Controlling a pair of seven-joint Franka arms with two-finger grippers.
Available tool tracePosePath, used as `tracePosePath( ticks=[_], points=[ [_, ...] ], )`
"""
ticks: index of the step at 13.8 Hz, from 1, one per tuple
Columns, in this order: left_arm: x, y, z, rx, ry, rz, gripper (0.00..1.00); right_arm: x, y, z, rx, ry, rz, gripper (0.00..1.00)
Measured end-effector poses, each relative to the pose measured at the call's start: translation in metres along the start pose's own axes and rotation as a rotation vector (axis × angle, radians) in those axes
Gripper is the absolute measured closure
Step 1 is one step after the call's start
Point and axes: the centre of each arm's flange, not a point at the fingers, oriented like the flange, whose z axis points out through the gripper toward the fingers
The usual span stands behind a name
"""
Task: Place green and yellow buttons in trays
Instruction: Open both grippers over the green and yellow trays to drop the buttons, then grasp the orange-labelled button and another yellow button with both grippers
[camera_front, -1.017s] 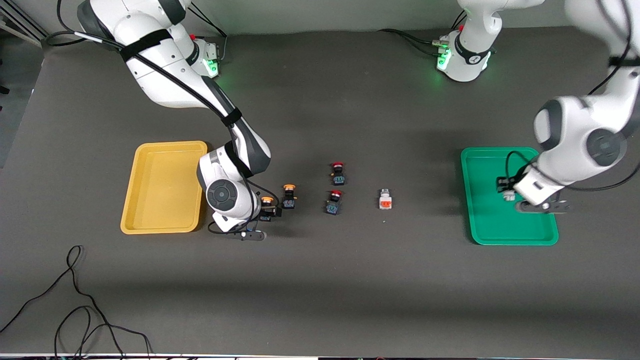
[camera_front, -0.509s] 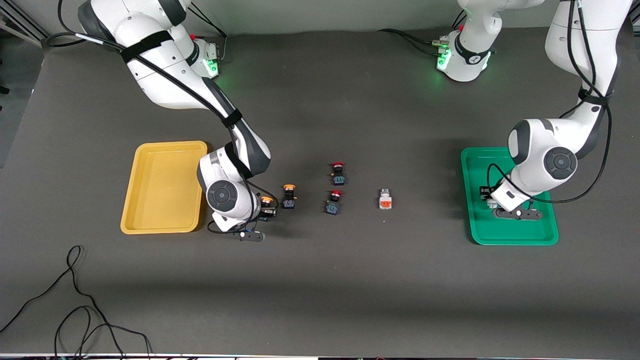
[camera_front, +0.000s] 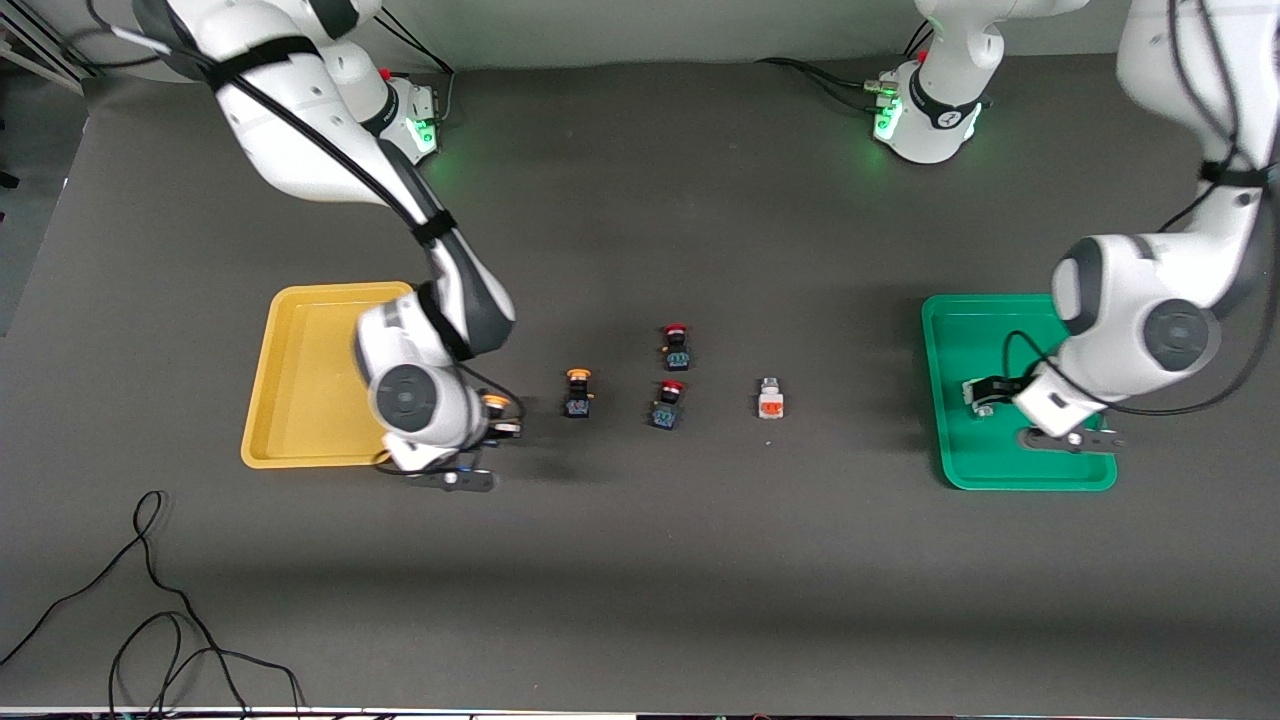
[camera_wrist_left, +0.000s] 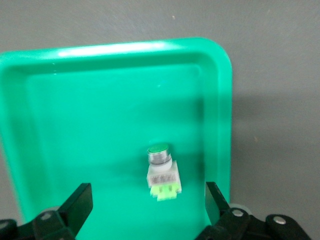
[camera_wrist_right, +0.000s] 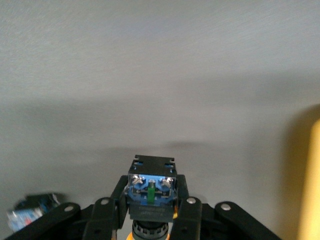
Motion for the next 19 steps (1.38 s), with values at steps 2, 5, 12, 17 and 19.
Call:
tracePosePath(
  ticks=[2,5,12,17,19],
  points=[
    [0.009,-0.004,-0.066,0.001,-0.017,-0.007,0.0,0.005,0.049,-0.033,-0.008,-0.02,-0.053,0.59],
    [0.016,0.006,-0.126,-0.045,-0.002,-0.017,0.0,0.0,0.126,-0.038,0.01,-0.061,-0.113,0.59],
    [0.008,0.194,-0.127,-0.076,-0.005,-0.102,0.0,-0.04,0.181,0.056,0.014,-0.028,-0.184,0.59],
    [-0.009,0.309,-0.095,-0.074,0.03,-0.049,0.0,-0.055,0.193,0.085,0.009,-0.004,-0.185,0.59],
    [-0.01,0.328,-0.074,-0.068,0.022,-0.023,0.0,-0.054,0.2,0.086,0.006,-0.004,-0.185,0.59]
  ],
)
